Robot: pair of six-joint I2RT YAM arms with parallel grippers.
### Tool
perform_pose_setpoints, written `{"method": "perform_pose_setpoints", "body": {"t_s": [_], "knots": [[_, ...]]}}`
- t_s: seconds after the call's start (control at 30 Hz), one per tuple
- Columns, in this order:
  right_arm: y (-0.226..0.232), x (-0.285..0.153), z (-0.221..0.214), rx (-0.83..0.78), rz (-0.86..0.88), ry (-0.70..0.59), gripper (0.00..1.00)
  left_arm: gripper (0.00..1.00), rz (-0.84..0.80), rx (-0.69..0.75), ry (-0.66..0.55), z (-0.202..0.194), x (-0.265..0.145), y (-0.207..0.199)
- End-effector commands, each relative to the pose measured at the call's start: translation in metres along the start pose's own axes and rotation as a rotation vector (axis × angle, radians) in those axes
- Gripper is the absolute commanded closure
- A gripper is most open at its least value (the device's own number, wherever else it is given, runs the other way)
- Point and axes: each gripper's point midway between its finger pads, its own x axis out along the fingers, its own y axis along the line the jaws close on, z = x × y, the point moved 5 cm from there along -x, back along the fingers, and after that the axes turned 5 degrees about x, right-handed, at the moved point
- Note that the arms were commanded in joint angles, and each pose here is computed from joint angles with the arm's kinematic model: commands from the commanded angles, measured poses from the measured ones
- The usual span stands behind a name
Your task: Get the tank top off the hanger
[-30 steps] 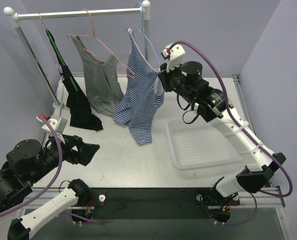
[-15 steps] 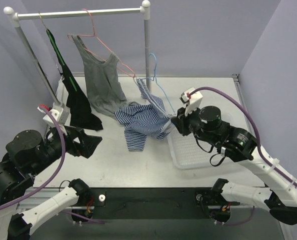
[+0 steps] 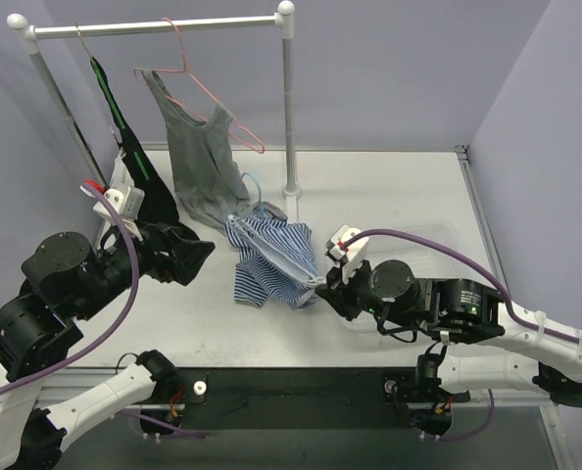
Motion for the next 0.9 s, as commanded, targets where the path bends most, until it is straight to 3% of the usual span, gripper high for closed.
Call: {"method": "perform_pose_setpoints", "body": {"t_s": [0.0,0.33,0.87], "knots": [[0.034,-0.002,0.044,0.016,0.074,-0.145,1.00,0.11,-0.097,-0.045,-0.127,0.030,0.002,-0.018],[0.074,0.011,0.063,0.018,0.181,-0.222,1.00,0.20,-0.187,-0.122,-0.211,0.034,0.010,-0.030],[0.094,0.011,0.054,0.004,0.287,-0.200,1.00,0.35,-0.123,-0.086,-0.213,0.025,0.029,-0.020]]}}
